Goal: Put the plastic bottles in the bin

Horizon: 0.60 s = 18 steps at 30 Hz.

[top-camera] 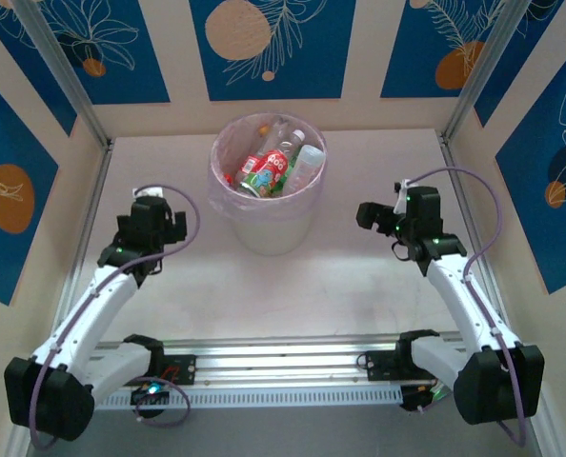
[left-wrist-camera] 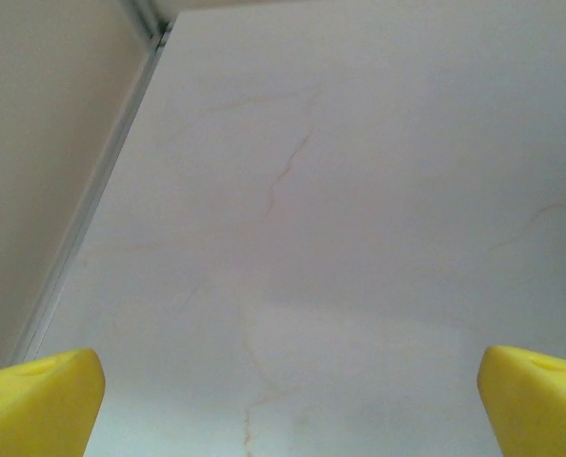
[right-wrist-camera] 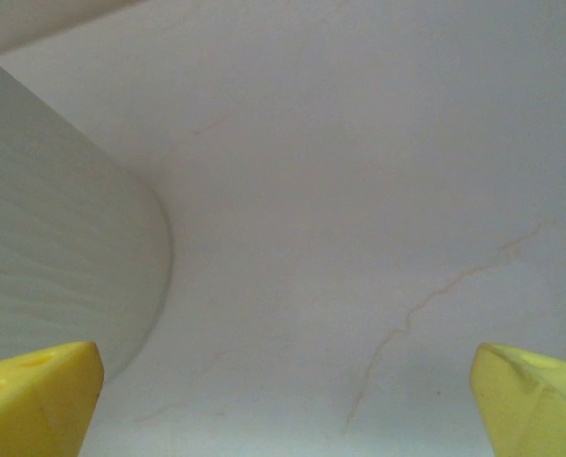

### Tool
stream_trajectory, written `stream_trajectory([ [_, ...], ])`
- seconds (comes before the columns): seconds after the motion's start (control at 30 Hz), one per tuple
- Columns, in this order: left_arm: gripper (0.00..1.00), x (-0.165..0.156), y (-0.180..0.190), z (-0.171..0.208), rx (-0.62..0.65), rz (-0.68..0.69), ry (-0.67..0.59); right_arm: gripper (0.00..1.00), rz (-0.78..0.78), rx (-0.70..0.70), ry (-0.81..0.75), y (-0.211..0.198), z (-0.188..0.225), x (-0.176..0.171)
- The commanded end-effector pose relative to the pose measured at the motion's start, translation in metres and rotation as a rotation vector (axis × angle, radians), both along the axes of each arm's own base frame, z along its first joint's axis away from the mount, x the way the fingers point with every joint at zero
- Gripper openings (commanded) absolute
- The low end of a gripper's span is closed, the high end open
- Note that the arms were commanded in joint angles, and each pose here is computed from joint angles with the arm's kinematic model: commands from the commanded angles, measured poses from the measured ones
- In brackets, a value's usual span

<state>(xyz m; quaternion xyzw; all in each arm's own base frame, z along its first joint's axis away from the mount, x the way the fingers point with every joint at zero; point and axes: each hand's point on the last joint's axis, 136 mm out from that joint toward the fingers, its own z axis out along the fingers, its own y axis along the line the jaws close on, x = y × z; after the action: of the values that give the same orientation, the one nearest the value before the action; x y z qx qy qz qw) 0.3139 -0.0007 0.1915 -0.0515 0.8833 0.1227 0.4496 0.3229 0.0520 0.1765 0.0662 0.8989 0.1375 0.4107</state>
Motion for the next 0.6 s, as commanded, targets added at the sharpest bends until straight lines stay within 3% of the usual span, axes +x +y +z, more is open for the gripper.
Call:
stream_trajectory([
  [0.0,1.00,0.007,0.019,-0.002,0.017,0.100,-0.109,0.99,-0.014,-0.062,-0.109,-0.009,-0.001,0.012],
  [0.27,1.00,0.022,0.017,-0.054,0.060,0.056,-0.128,0.99,-0.062,-0.119,-0.104,-0.028,-0.047,0.009],
  [0.57,1.00,0.048,0.009,-0.075,0.053,-0.005,-0.227,0.99,-0.075,-0.119,-0.182,-0.037,-0.071,0.013],
])
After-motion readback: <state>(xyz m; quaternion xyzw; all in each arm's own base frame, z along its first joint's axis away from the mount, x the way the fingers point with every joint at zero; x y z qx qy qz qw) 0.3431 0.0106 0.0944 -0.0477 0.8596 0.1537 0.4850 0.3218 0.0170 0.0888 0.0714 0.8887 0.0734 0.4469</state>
